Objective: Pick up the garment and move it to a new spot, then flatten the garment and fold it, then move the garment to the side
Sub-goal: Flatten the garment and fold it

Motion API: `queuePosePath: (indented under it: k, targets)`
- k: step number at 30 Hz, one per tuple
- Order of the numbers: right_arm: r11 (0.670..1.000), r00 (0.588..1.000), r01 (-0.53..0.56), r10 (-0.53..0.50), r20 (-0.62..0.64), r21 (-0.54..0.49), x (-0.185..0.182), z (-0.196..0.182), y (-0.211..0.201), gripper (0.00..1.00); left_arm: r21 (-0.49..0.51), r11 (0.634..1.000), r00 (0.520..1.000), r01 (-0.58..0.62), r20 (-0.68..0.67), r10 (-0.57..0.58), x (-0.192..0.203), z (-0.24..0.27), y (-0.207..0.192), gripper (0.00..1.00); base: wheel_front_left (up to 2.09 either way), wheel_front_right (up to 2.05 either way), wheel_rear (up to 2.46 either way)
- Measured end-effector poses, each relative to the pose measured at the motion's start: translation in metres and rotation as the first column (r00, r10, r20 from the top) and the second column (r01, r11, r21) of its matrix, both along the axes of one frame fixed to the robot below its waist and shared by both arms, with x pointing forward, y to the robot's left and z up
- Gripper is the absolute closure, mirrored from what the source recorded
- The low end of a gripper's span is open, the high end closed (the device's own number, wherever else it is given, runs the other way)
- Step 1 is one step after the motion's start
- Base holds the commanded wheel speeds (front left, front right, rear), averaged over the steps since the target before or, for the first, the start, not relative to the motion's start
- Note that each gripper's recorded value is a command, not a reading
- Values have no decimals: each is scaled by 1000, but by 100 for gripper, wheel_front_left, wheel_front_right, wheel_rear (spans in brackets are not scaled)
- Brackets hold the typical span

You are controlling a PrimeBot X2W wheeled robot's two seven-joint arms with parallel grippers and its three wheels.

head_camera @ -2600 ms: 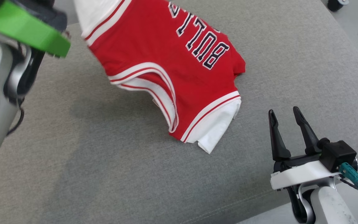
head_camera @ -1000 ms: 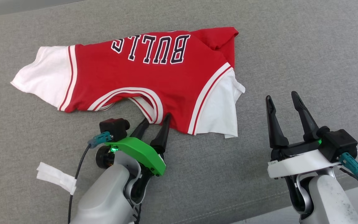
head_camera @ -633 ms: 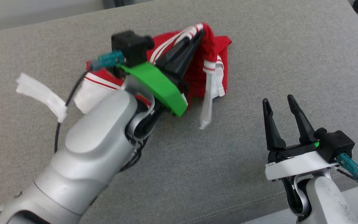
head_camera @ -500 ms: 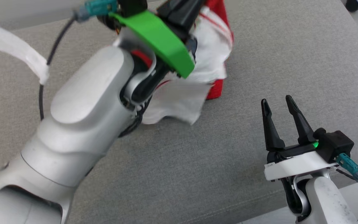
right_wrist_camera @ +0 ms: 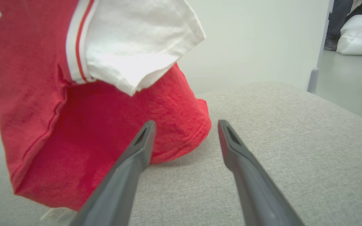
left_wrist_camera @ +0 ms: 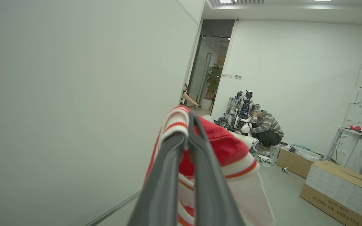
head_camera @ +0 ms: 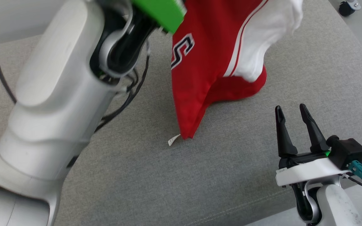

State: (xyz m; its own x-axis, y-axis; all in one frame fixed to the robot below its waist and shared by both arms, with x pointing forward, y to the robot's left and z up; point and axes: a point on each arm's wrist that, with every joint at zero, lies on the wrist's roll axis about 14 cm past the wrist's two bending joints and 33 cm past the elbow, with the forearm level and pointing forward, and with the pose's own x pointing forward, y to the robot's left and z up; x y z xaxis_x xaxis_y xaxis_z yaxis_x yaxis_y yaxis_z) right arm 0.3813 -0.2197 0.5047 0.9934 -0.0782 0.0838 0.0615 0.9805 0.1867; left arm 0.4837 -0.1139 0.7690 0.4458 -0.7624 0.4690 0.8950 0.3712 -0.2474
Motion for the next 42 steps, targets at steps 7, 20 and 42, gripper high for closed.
queuePosePath:
  k: [7,20,42]
  targets:
    - [1000,1000,6,-6,-25,-13,-2,-8,-2,0,119,971,874,-207,-424,238,9,-171,99,100,0,0,0]
    - [996,997,-82,82,-10,-43,11,-5,26,0,301,752,442,-587,-659,609,-45,-313,265,100,0,0,0]
    - [992,992,-126,126,-13,-25,11,-7,41,0,649,429,690,-628,210,693,-94,-314,215,0,0,0,0]
